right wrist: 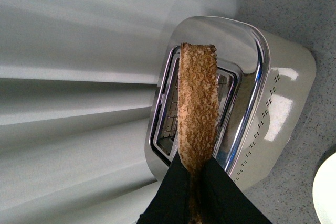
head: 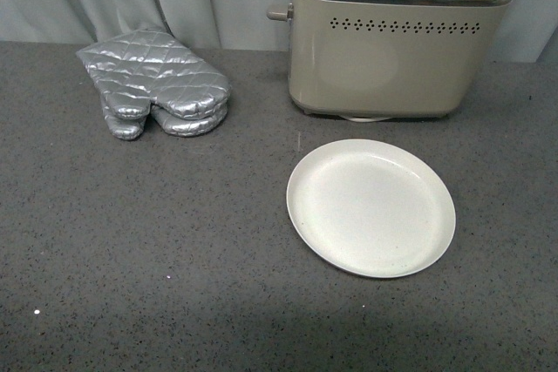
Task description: Put bread into toaster
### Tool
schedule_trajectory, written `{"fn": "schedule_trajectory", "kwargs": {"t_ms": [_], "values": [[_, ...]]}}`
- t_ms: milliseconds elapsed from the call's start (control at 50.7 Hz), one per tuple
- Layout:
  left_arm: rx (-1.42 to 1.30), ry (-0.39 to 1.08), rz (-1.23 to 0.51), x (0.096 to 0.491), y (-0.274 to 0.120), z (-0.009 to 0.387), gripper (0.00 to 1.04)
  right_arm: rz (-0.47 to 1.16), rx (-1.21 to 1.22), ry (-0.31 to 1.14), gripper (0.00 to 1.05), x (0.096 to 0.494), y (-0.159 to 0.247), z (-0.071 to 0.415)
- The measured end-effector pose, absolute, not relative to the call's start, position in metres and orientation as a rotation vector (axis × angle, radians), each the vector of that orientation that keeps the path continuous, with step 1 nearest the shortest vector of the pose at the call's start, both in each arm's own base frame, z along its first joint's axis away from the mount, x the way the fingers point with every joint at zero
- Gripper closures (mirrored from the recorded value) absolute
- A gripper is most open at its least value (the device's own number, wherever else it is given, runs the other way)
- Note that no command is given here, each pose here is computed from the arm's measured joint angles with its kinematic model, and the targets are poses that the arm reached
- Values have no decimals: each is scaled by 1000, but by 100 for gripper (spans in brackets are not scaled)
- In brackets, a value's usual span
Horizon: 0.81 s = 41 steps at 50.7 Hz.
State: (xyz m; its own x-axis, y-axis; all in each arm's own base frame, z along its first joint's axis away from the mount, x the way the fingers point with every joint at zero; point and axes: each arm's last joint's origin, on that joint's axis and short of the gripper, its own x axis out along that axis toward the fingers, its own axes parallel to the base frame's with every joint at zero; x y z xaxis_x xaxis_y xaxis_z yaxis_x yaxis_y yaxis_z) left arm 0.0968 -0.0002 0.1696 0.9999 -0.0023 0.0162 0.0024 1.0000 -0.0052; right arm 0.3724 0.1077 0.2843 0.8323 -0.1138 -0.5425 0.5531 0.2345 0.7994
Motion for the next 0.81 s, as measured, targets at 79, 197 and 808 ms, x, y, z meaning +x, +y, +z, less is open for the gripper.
{"fn": "schedule_trajectory", "kwargs": {"t_ms": [79,197,808], "values": [[-5,-16,-2,97,0,170,7,-495,1260,411,104,380,112,281],[-5,-16,-2,97,0,170,7,-532,1244,433,104,395,126,270],[-5,-16,-2,97,0,170,7,-440,1102,441,72,427,139,256]]}}
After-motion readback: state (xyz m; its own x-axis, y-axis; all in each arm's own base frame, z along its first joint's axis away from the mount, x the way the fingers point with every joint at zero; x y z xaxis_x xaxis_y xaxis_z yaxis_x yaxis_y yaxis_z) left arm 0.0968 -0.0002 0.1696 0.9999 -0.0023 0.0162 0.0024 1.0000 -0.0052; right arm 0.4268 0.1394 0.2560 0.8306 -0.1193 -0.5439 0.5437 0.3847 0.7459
